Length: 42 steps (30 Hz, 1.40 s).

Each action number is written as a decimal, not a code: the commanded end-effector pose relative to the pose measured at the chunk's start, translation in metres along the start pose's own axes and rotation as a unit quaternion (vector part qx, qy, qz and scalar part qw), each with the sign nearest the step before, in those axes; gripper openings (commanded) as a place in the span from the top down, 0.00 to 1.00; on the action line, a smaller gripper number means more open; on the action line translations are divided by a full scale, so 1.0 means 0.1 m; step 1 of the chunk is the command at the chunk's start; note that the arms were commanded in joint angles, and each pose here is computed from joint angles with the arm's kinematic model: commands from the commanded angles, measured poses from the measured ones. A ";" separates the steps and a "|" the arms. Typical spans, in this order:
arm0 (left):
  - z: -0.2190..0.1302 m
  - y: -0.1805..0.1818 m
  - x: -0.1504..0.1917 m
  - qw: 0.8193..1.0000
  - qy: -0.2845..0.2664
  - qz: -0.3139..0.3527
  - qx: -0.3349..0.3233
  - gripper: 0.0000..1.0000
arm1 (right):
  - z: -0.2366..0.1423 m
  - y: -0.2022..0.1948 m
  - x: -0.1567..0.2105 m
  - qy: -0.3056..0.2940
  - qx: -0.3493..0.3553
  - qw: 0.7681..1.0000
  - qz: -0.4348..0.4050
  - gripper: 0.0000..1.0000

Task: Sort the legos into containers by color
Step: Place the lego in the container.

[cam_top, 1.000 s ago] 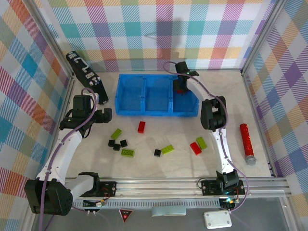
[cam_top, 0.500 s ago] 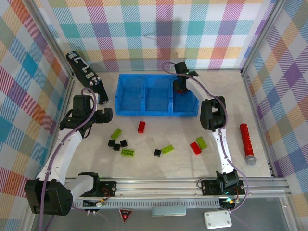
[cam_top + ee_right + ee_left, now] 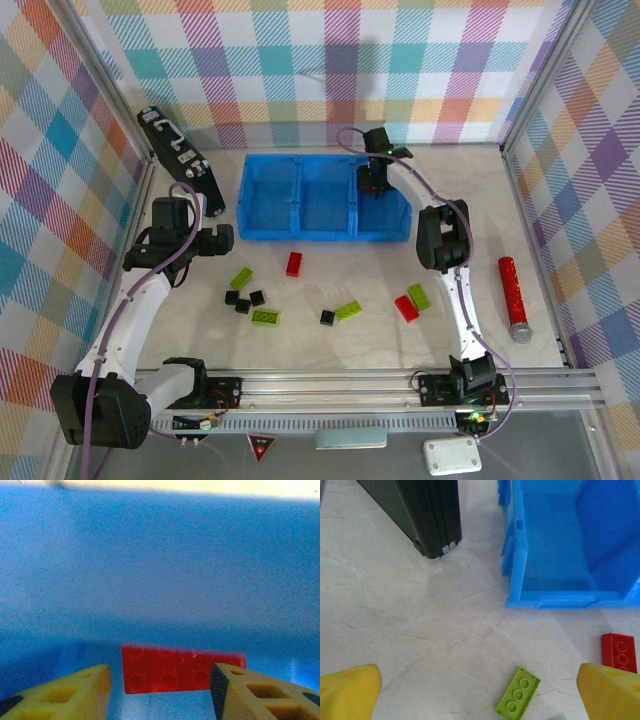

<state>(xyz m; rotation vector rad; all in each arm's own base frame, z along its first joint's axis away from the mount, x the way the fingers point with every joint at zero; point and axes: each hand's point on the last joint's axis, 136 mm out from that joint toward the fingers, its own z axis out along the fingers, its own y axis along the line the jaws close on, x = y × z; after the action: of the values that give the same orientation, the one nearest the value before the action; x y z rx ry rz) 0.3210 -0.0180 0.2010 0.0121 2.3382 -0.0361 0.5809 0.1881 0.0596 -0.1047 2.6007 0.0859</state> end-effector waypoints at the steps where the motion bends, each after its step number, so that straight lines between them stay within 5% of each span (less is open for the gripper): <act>1: -0.02 -0.01 0.03 1.000 -0.004 0.010 0.001 0.00 | -0.03 0.14 -0.05 -0.005 -0.031 0.999 0.007 0.39; 10: -0.03 -0.01 0.03 1.000 -0.005 0.011 0.002 0.00 | -0.06 -0.13 -0.01 -0.002 0.046 0.999 0.001 0.28; 28: -0.08 -0.03 0.01 1.000 -0.015 -0.016 0.008 0.00 | -0.81 0.04 -0.39 -0.080 0.062 0.995 -0.015 0.35; 42: -0.12 -0.30 0.12 0.994 0.059 -0.086 0.044 0.05 | -1.57 0.03 0.28 -0.020 -0.006 1.000 0.001 0.37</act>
<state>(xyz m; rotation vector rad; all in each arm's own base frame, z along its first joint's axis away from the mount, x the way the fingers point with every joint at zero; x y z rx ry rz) 0.3136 -0.0374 0.2025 -0.1141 2.3954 -0.1758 0.5019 0.1734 0.1692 -0.1126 2.5317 0.0149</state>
